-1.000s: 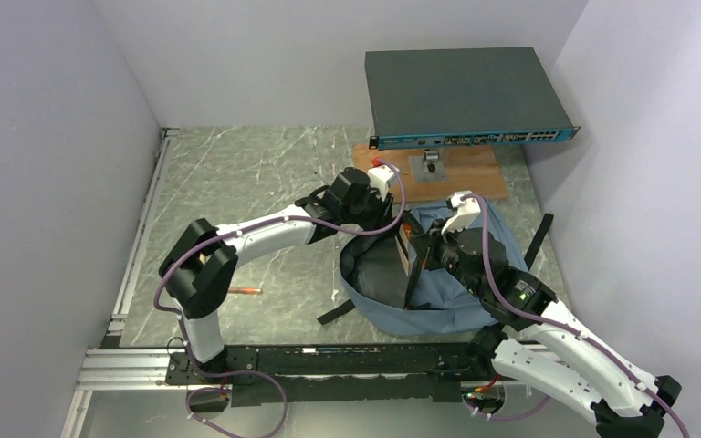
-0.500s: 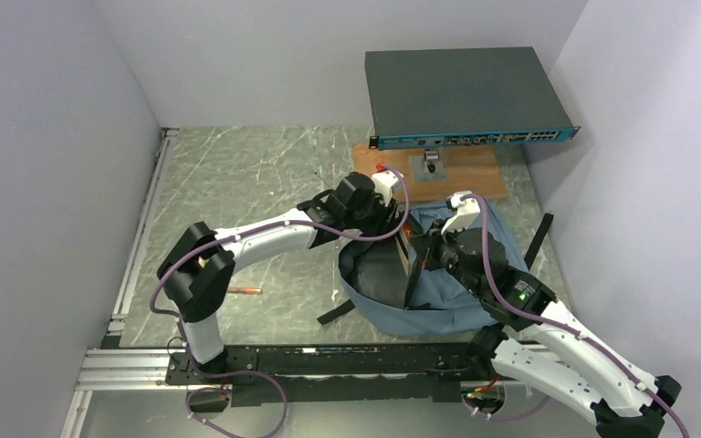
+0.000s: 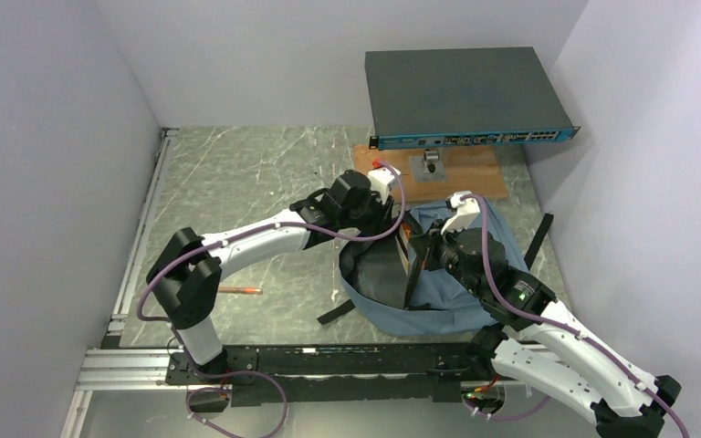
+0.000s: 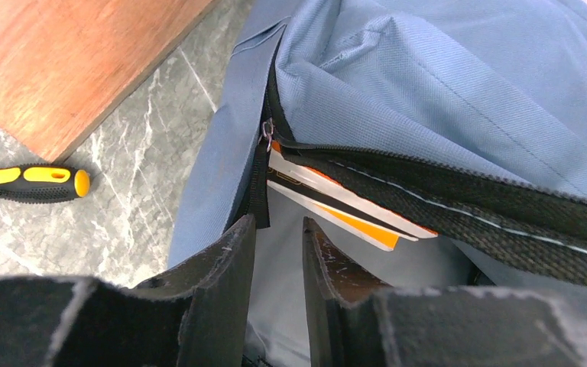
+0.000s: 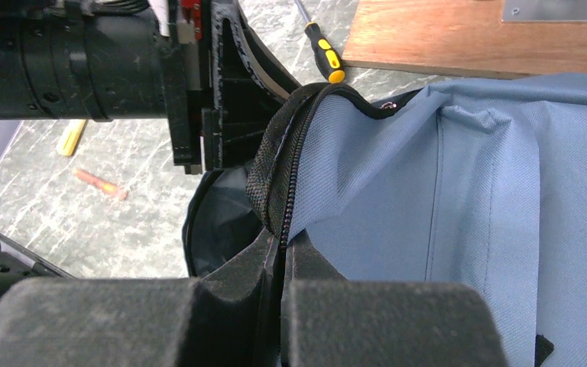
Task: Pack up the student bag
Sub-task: Zip the student bag at the center of the board.
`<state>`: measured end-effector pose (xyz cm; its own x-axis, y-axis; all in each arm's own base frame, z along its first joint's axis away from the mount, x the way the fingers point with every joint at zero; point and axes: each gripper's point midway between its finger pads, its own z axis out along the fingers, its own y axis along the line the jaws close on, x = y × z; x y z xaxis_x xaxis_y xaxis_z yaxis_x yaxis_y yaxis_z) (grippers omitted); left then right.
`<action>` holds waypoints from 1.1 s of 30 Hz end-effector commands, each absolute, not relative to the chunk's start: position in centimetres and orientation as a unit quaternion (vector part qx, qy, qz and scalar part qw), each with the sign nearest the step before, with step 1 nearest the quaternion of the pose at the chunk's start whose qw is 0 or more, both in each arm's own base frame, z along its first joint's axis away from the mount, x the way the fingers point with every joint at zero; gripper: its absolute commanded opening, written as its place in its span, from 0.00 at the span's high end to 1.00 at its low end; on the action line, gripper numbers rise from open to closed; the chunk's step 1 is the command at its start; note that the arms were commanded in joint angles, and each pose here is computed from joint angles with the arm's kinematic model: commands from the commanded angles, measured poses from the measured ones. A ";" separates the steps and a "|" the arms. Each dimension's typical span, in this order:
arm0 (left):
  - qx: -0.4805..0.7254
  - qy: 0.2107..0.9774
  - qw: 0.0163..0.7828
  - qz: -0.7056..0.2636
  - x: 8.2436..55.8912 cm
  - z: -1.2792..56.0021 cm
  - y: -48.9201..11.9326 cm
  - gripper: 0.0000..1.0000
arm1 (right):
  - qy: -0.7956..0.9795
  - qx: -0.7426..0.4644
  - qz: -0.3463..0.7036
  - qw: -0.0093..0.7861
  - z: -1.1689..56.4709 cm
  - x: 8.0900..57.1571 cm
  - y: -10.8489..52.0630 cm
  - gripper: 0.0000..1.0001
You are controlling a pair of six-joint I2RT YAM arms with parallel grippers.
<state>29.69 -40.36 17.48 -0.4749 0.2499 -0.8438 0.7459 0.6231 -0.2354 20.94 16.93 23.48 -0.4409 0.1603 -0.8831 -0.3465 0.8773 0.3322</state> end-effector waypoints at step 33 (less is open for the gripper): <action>0.318 0.825 0.392 -0.256 32.6 15.4 -42.9 0.78 | 0.791 -0.050 0.289 0.537 25.3 20.7 18.1 1.00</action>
